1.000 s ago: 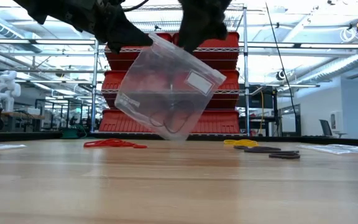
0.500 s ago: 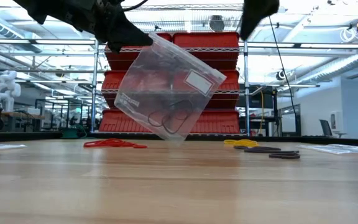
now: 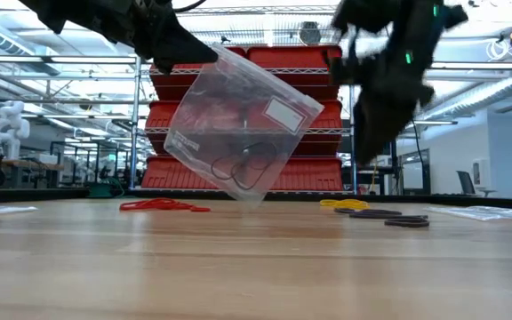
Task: Sort rubber bands
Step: Put the purple rubber band into the top right transparent zip bag
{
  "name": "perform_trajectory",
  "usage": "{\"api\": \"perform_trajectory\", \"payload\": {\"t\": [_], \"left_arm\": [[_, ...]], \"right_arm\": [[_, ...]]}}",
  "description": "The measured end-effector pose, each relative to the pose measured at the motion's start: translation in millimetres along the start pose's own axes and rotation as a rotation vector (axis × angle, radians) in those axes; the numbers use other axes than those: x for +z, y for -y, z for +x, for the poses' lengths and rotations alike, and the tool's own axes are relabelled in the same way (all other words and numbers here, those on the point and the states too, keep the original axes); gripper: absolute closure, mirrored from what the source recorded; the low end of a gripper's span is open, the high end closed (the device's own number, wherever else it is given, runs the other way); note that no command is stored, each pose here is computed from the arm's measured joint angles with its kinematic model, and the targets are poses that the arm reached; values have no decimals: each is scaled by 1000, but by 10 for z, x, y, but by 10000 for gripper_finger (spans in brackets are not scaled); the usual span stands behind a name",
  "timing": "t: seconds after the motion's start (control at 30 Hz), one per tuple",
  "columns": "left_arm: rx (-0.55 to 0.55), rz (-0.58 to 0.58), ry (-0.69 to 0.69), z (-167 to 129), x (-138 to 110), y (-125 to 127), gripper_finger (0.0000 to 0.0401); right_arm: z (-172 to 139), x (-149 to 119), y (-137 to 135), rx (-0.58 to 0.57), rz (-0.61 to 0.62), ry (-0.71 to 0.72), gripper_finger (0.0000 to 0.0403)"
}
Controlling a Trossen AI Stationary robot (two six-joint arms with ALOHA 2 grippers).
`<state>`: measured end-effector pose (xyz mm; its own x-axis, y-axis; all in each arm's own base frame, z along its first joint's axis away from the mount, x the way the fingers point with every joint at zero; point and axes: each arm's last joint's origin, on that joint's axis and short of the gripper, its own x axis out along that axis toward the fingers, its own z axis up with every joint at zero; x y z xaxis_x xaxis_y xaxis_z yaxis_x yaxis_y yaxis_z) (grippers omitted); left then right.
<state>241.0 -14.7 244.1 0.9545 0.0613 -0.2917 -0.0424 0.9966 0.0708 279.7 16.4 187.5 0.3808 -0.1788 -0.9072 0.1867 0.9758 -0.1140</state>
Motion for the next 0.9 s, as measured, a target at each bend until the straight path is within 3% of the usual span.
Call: {"api": "perform_trajectory", "payload": {"t": [0.33,0.53,0.9], "left_arm": [[1,4,0,0,0,-2,401],[1,7,-2,0,-2,-2,401],[1,7,-4,0,-4,-2,401]], "right_arm": [[191,-77,222,-24,-169,16,210],[238,-15,283,37,-172,61,211],[654,-73,235,90,-181,-58,211]]}}
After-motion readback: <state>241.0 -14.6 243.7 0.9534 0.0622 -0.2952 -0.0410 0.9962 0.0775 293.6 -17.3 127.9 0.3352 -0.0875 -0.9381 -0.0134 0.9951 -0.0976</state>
